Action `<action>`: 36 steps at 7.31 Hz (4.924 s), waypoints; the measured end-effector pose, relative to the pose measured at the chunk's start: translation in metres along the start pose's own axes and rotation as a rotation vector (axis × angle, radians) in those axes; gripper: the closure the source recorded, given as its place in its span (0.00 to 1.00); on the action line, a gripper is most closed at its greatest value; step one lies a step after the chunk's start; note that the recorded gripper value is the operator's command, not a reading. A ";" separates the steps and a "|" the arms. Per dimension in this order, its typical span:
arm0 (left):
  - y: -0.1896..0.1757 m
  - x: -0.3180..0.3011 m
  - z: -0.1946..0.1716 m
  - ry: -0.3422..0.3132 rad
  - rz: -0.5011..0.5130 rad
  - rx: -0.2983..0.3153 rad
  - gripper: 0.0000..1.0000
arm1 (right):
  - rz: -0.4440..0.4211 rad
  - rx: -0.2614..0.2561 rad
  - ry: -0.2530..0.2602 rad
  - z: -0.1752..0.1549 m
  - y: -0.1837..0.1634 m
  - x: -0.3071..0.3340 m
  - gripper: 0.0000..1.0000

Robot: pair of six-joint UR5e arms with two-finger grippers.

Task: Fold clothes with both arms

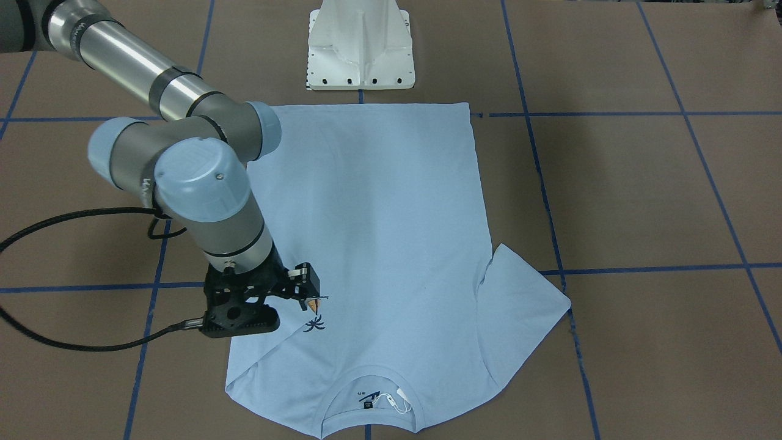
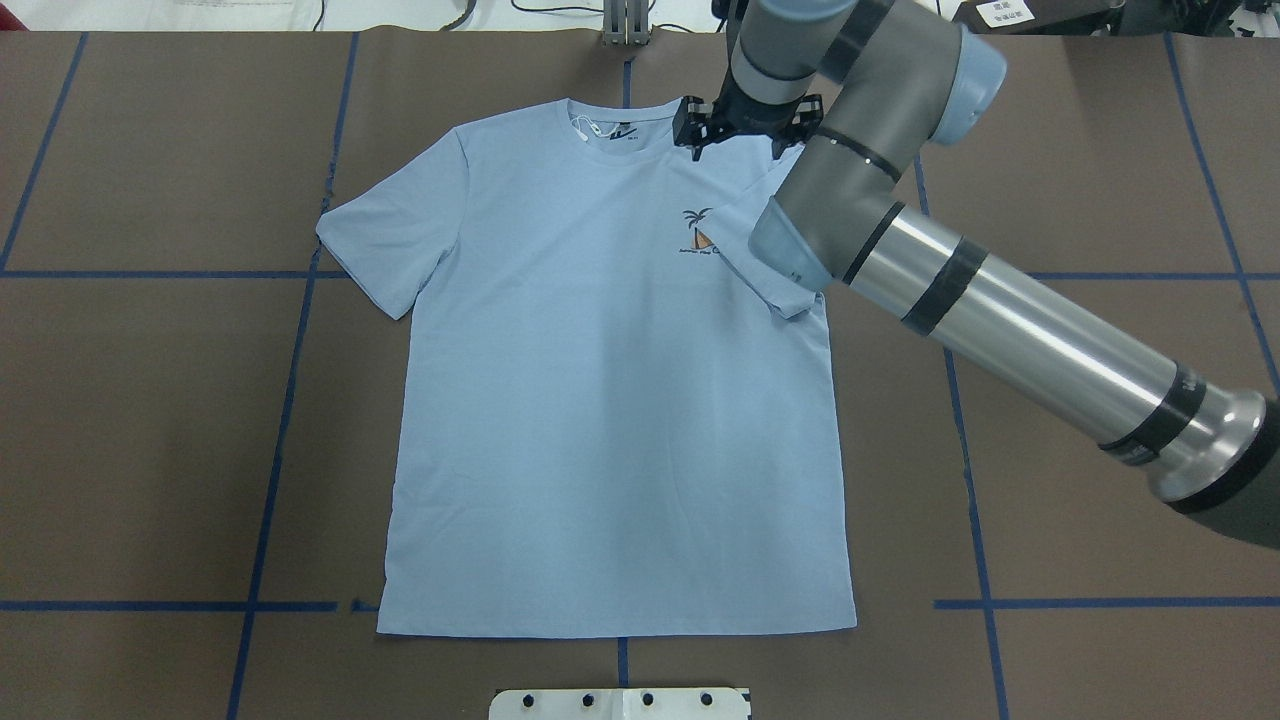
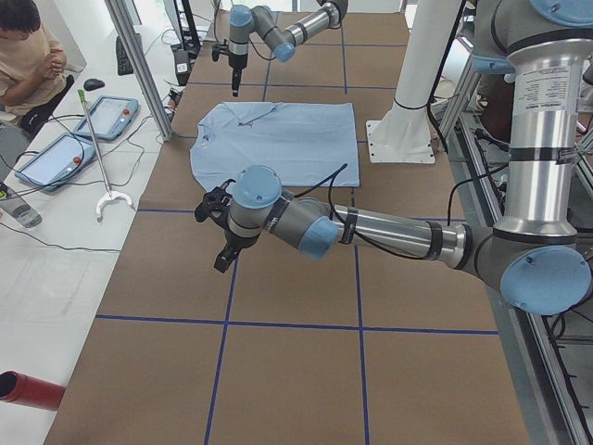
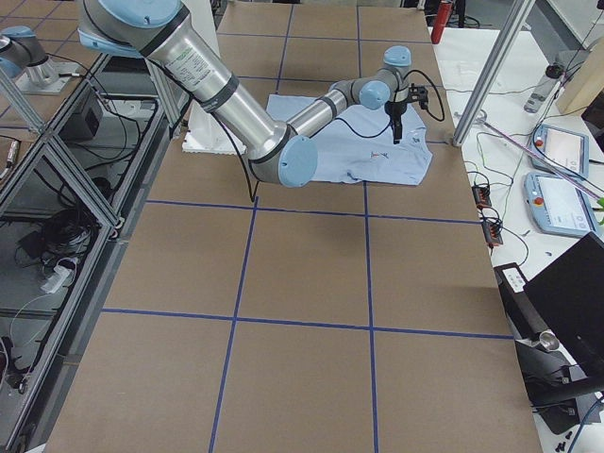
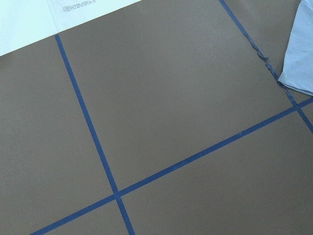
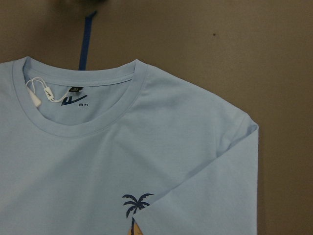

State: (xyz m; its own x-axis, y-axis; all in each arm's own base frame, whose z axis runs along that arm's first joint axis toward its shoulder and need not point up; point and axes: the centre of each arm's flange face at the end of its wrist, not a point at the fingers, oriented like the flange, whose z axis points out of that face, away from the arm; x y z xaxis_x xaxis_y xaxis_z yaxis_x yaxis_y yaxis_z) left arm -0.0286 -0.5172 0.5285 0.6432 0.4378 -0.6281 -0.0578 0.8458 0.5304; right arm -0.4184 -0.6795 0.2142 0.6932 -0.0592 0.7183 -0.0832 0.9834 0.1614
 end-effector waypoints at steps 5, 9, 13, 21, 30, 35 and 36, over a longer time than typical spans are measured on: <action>-0.117 0.103 0.119 0.069 -0.232 -0.050 0.10 | -0.203 -0.112 -0.026 -0.092 -0.070 0.239 0.00; -0.131 0.189 0.221 0.043 -0.392 0.006 0.26 | -0.244 -0.103 -0.026 -0.108 -0.063 0.334 0.00; -0.137 0.231 0.287 0.026 -0.457 0.059 0.36 | -0.245 -0.100 -0.024 -0.109 -0.061 0.339 0.00; -0.147 0.251 0.315 -0.010 -0.450 0.067 0.61 | -0.233 -0.102 -0.022 -0.107 -0.060 0.340 0.00; -0.217 0.384 0.301 -0.017 -0.606 -0.007 1.00 | -0.232 -0.100 -0.022 -0.107 -0.058 0.341 0.00; -0.253 0.473 0.315 -0.030 -0.687 -0.054 0.27 | -0.237 -0.097 -0.024 -0.107 -0.050 0.338 0.00; -0.255 0.474 0.318 -0.034 -0.697 -0.057 0.00 | -0.237 -0.098 -0.025 -0.105 -0.049 0.336 0.00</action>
State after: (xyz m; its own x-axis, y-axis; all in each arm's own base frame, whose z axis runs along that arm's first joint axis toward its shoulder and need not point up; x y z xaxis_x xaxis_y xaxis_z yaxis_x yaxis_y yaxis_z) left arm 0.5335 -0.6224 0.2768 0.5687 -0.2214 -0.7922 0.3373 0.9412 -0.0209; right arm -0.1063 -0.7297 0.3761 0.6668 -0.2933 0.6851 0.1504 0.9533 0.2618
